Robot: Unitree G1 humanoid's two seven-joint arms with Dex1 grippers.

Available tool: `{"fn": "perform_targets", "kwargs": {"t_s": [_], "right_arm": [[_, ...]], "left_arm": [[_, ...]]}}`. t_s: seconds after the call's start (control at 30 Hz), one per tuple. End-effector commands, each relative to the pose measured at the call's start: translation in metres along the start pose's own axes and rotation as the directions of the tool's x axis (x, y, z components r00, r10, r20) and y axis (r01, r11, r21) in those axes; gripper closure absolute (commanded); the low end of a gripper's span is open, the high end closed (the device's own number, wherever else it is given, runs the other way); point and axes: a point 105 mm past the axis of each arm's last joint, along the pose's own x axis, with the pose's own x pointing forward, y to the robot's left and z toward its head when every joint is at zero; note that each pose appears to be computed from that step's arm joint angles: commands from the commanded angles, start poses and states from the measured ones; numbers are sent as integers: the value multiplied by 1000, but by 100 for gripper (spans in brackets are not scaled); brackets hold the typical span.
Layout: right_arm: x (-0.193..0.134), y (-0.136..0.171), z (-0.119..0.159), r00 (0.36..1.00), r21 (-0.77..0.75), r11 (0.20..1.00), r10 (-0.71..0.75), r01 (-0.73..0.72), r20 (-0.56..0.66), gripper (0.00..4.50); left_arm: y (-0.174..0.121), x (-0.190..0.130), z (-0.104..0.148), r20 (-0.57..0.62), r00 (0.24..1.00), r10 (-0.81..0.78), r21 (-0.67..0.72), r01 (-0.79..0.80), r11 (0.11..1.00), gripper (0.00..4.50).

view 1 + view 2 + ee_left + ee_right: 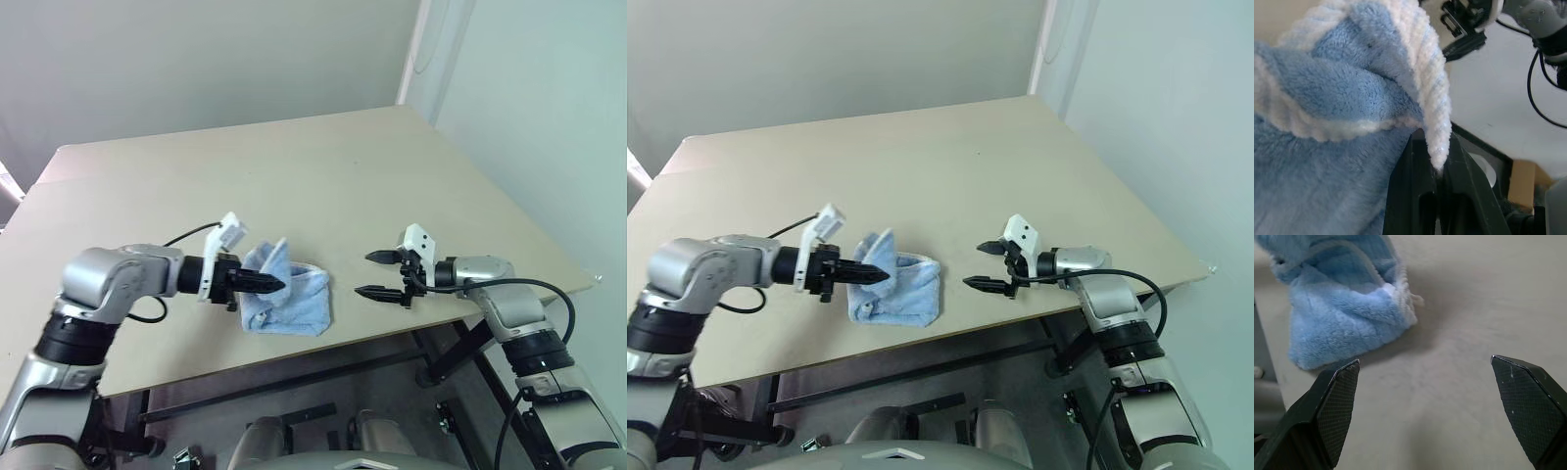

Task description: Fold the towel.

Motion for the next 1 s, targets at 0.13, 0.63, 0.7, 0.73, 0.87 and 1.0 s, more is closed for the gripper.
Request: {"fn": "perform_targets", "kwargs": {"t_s": [0.13, 0.63, 0.7, 0.73, 0.87, 1.0], "right_arm": [[-7, -1, 10, 998, -22, 998, -53, 54, 40, 0], [-3, -7, 7, 996, -9, 997, -74, 74, 41, 0], [-2, -7, 8, 997, -11, 997, -70, 70, 45, 0], [-2, -7, 9, 997, -12, 998, -68, 69, 47, 0], [-1, -9, 10, 997, -21, 998, -66, 67, 45, 0], [0, -10, 13, 996, -26, 997, -69, 70, 52, 0]], "left_arm": [[9, 21, -10, -48, 999, -21, 42, 23, 999, 426], [-33, -8, 1, 168, 983, -80, 354, 16, 935, 169], [-27, -17, 11, 237, 970, -48, 354, -40, 934, 169], [-21, -23, 18, 271, 962, -27, 355, -74, 932, 169], [5, -35, 35, 352, 933, 75, 347, -205, 915, 169], [42, -40, 38, 382, 903, 194, 288, -316, 904, 169]]}}
